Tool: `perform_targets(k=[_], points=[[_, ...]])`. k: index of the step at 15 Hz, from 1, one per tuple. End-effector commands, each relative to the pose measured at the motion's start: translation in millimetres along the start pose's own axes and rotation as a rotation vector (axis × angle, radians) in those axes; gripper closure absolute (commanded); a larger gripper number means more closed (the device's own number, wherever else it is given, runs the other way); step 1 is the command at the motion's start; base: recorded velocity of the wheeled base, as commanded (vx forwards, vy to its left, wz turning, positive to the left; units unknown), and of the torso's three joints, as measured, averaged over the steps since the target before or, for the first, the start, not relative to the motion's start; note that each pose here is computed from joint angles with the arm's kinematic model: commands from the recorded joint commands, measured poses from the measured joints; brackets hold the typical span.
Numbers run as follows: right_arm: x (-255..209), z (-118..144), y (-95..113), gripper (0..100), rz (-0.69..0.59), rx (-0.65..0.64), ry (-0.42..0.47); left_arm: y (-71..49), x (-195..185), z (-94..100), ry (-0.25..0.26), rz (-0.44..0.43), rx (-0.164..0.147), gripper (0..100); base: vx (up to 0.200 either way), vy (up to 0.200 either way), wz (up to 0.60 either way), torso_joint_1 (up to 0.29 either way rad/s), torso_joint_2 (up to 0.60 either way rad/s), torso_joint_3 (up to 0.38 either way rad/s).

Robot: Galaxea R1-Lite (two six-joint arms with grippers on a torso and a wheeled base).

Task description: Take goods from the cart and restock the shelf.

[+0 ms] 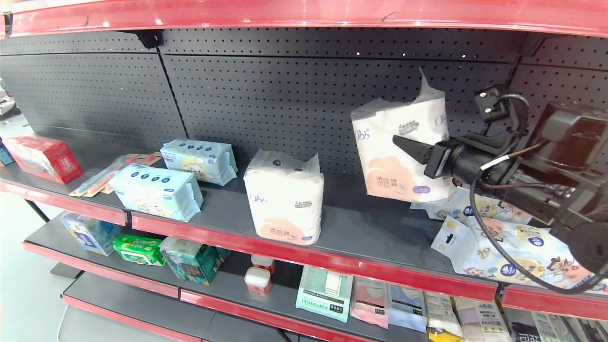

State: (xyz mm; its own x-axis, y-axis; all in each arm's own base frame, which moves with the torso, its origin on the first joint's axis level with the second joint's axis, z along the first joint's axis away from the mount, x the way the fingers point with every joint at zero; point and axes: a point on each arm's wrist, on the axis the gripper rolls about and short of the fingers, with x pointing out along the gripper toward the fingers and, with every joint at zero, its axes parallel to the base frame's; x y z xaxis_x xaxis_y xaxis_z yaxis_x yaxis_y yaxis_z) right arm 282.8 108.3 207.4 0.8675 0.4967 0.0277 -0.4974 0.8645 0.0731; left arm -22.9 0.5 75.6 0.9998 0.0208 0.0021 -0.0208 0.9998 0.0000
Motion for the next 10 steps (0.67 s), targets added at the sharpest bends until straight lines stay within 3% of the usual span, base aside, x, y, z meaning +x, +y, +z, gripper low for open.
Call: perform_targets(k=[1,5,10], points=[[34.3,-27.6,-7.9,100,0.049,0.011,0.036,0.0,0.1,0.0,0.001,0.001,0.000,0,0.000,0.000,0.00,0.000,0.00,0.000],[70.4,-33.3,-21.6,100,0.085,0.036,0.013,0.0,0.1,0.0,0.001,0.001,0.000,0,0.000,0.000,0.00,0.000,0.00,0.000],[92.1,-56.5,-36.9,100,0.179,0.047,0.058,0.0,0.1,0.0,0.001,0.001,0.000,0,0.000,0.000,0.00,0.000,0.00,0.000]])
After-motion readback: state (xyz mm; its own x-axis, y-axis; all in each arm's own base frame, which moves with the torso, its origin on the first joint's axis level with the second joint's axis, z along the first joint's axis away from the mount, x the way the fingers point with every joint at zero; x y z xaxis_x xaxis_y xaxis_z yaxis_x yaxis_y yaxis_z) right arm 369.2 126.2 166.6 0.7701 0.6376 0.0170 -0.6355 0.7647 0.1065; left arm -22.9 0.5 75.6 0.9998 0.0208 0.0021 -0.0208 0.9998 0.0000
